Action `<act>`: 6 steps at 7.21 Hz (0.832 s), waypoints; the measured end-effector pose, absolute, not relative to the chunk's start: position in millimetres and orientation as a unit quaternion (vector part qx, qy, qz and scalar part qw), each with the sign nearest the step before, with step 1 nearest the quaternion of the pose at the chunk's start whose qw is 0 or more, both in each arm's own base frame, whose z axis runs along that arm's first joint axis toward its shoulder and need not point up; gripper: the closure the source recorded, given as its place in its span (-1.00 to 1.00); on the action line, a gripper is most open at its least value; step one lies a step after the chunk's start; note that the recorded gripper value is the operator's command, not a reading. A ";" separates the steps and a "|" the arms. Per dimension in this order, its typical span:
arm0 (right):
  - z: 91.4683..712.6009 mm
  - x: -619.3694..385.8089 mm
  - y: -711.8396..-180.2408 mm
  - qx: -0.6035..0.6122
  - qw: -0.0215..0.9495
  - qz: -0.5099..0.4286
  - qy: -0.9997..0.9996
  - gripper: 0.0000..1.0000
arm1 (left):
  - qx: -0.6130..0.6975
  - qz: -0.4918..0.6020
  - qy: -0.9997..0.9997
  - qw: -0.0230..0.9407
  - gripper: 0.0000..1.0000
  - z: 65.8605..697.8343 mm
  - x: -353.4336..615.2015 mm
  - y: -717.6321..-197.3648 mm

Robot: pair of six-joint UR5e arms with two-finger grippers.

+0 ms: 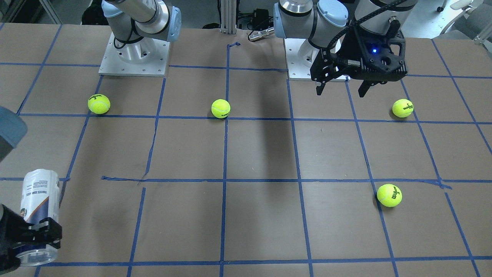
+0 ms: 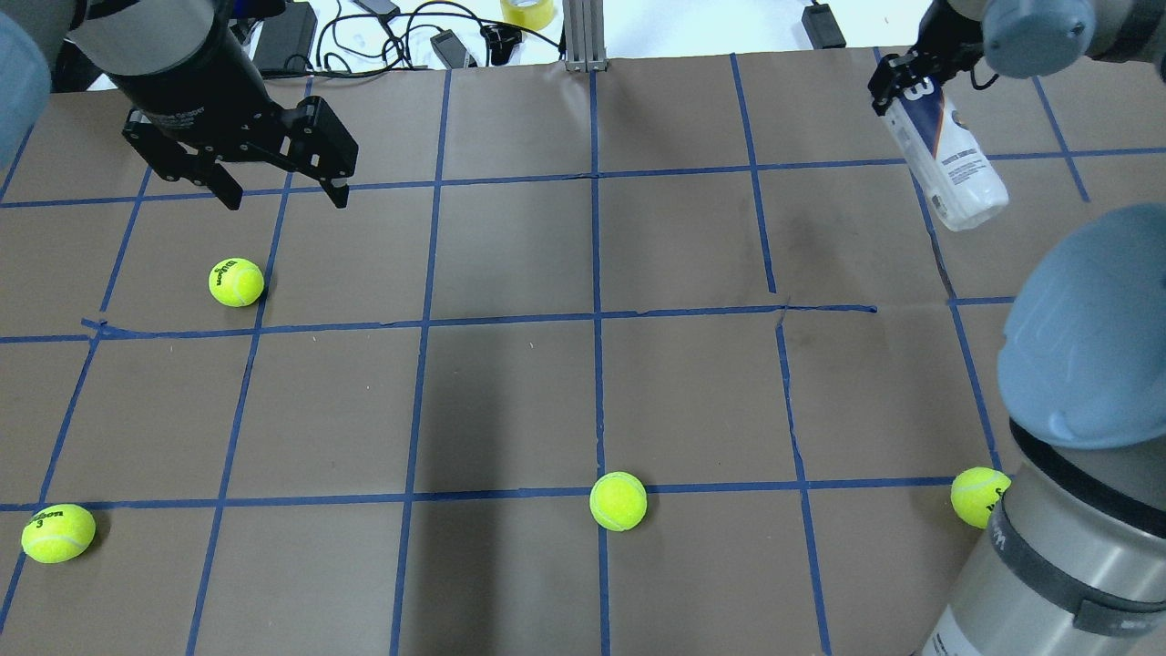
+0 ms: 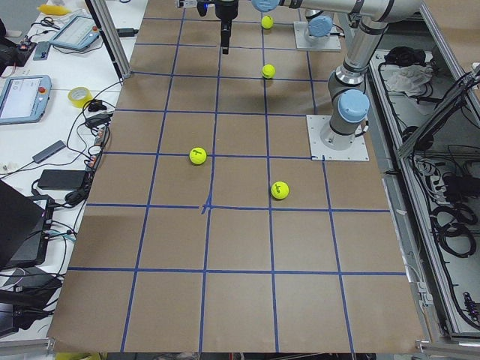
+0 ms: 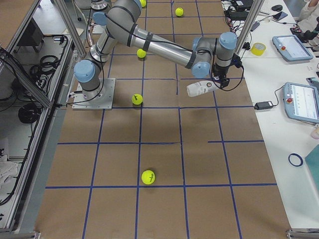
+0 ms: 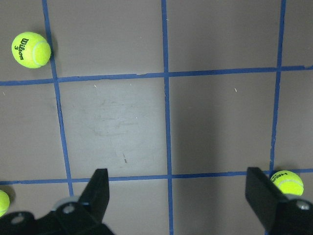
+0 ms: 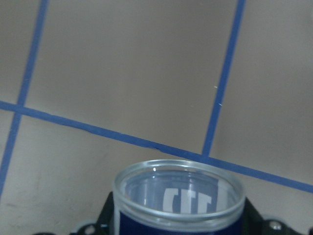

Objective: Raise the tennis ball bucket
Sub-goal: 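Lift the can with the right gripper and carry it toward the table center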

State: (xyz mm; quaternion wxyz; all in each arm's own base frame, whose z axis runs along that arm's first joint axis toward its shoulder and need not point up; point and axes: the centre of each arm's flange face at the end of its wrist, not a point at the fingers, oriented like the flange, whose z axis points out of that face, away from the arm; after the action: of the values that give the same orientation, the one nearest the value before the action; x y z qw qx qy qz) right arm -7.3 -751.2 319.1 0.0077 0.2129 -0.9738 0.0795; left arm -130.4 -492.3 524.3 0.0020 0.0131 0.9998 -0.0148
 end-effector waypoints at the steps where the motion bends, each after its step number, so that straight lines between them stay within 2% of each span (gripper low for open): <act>1: 318.8 28.3 -747.7 0.265 0.008 0.079 -0.961 0.34 | 0.013 -0.015 1.000 0.002 -1.00 524.3 -130.2 -492.3; 2: 320.0 58.4 -742.8 0.310 0.008 0.079 -0.948 0.36 | 0.013 -0.015 1.000 0.002 -1.00 524.3 -129.9 -492.4; 4: 334.7 130.9 -724.4 0.396 0.014 0.085 -0.914 0.57 | 0.013 -0.015 1.000 0.002 -1.00 524.3 -129.7 -492.5; 5: 340.0 164.1 -712.5 0.427 0.015 0.086 -0.900 0.75 | 0.012 -0.015 1.000 0.002 -1.00 524.3 -129.6 -492.5; 6: 337.1 197.0 -698.7 0.464 0.014 0.081 -0.882 0.86 | 0.012 -0.015 1.000 0.002 -1.00 524.3 -129.4 -492.6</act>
State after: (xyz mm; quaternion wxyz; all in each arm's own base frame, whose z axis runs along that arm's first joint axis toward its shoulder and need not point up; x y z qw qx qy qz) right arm 197.0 -698.7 337.1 0.0137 0.4638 -0.8821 0.0812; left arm -129.4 -492.6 524.3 0.0020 0.0123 0.9998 -0.0148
